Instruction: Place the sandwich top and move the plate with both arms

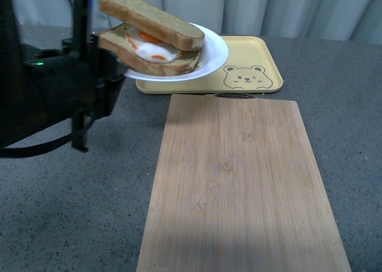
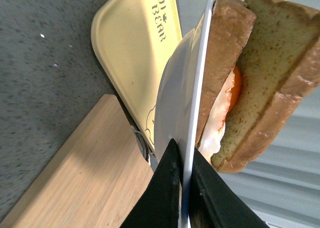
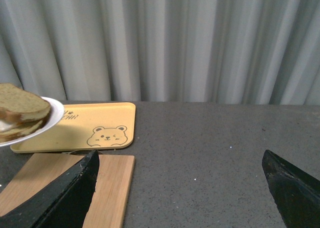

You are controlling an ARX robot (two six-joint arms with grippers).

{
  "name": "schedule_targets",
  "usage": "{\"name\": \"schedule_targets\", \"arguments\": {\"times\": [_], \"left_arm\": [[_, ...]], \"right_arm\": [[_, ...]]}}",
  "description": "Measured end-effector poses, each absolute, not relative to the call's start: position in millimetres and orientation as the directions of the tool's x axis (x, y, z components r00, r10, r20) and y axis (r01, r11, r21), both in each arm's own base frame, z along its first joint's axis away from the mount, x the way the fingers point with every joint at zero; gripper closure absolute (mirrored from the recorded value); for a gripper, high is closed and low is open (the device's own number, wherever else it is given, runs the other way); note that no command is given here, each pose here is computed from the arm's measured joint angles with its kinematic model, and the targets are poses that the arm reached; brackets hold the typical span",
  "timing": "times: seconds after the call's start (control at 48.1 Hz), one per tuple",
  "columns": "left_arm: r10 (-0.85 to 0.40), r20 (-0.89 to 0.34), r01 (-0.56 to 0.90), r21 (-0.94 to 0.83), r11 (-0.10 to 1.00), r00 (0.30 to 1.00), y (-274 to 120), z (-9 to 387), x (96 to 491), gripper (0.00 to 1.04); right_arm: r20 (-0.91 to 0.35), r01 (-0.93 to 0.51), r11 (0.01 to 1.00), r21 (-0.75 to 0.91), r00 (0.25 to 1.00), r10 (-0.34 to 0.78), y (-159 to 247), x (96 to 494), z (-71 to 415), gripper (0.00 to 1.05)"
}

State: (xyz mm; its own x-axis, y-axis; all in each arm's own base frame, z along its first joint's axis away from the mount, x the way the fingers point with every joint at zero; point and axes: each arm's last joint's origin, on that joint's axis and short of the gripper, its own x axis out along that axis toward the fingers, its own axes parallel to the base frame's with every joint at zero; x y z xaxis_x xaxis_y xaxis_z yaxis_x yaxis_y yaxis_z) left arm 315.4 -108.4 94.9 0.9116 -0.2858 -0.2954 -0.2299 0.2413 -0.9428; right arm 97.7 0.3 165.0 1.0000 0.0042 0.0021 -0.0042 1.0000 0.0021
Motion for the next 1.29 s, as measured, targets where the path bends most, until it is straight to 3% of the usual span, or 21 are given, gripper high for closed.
{"name": "schedule_targets", "arguments": {"times": [0.499,0.978,1.165,1.29], "left_arm": [[-0.314,-0.375,-0.294,-0.915,0.275,0.872,-191.7,66.2,412.6,1.01],[-0.259,-0.483,-0.398,-0.860,0.319,0.836,-196.0,61.9,446.5,1.01],[-0.236,-0.545,-0.432,-0.809,0.398,0.804,-185.1,66.4,437.0,0.66],[-0.231,-0.544,-0.378,-0.775,0.506,0.807,-177.3,90.1,420.2,0.41]], "right_arm": [[0.002,-0.004,1.000,0.002,1.000,0.004,0.3,97.7,165.0,0.09],[0.002,-0.004,1.000,0.002,1.000,0.004,0.3,97.7,165.0,0.09],[0.002,-0.004,1.000,0.002,1.000,0.004,0.3,97.7,164.9,0.09],[0.002,-0.004,1.000,0.002,1.000,0.004,0.3,97.7,164.9,0.09]]}}
